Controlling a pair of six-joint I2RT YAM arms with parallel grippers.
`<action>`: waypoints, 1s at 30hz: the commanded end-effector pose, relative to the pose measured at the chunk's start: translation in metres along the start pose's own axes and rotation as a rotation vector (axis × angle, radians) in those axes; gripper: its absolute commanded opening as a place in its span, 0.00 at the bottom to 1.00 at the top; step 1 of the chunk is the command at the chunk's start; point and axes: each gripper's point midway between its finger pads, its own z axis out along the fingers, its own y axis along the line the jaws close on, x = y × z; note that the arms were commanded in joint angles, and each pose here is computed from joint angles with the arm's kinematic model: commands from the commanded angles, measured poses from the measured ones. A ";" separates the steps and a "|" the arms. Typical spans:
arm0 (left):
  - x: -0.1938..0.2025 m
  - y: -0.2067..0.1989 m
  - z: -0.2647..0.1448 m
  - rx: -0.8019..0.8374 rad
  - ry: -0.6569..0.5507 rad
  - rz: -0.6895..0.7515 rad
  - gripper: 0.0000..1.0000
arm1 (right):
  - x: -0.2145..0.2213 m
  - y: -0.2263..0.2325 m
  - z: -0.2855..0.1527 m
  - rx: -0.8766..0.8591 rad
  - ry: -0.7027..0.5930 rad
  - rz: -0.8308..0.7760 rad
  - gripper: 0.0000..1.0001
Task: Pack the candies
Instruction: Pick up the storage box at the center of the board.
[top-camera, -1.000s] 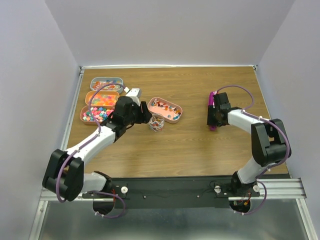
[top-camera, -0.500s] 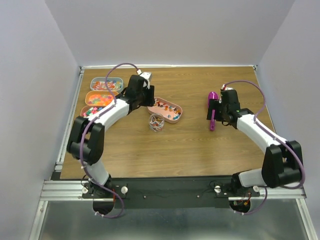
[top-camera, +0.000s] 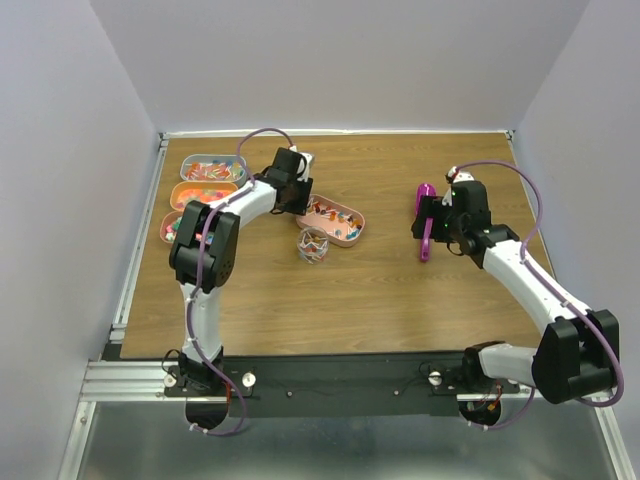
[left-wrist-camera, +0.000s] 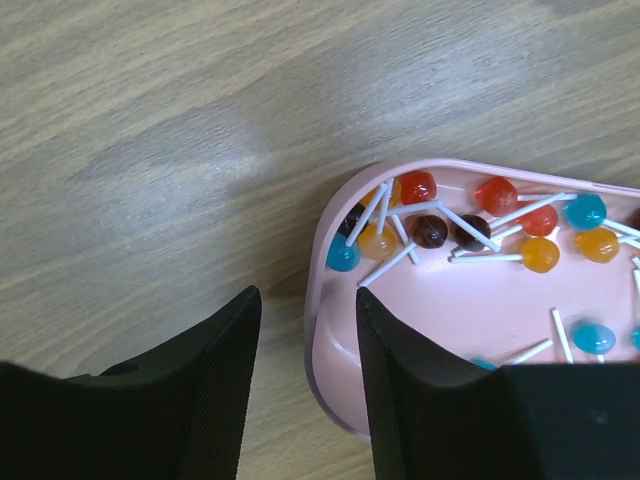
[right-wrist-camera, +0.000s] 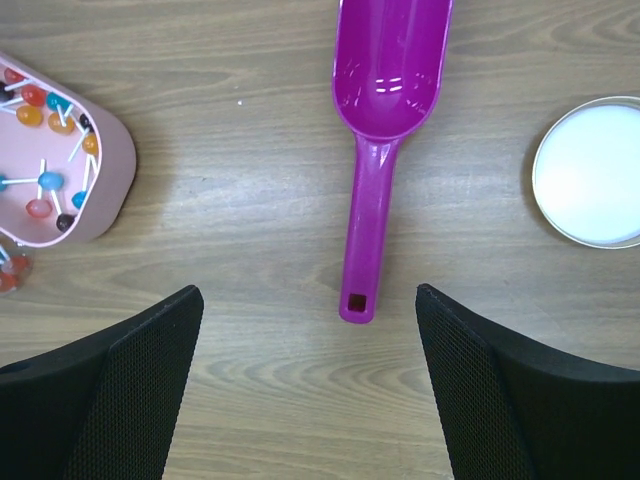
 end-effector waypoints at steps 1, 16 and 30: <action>-0.004 0.008 0.007 -0.033 0.017 0.036 0.48 | 0.007 0.004 0.003 -0.037 0.007 0.003 0.92; -0.012 0.003 0.012 -0.001 -0.005 0.089 0.09 | 0.014 0.015 0.006 -0.103 0.032 -0.001 0.92; -0.048 0.041 -0.066 -0.019 -0.183 0.059 0.00 | 0.011 0.020 0.001 -0.134 0.016 -0.005 0.92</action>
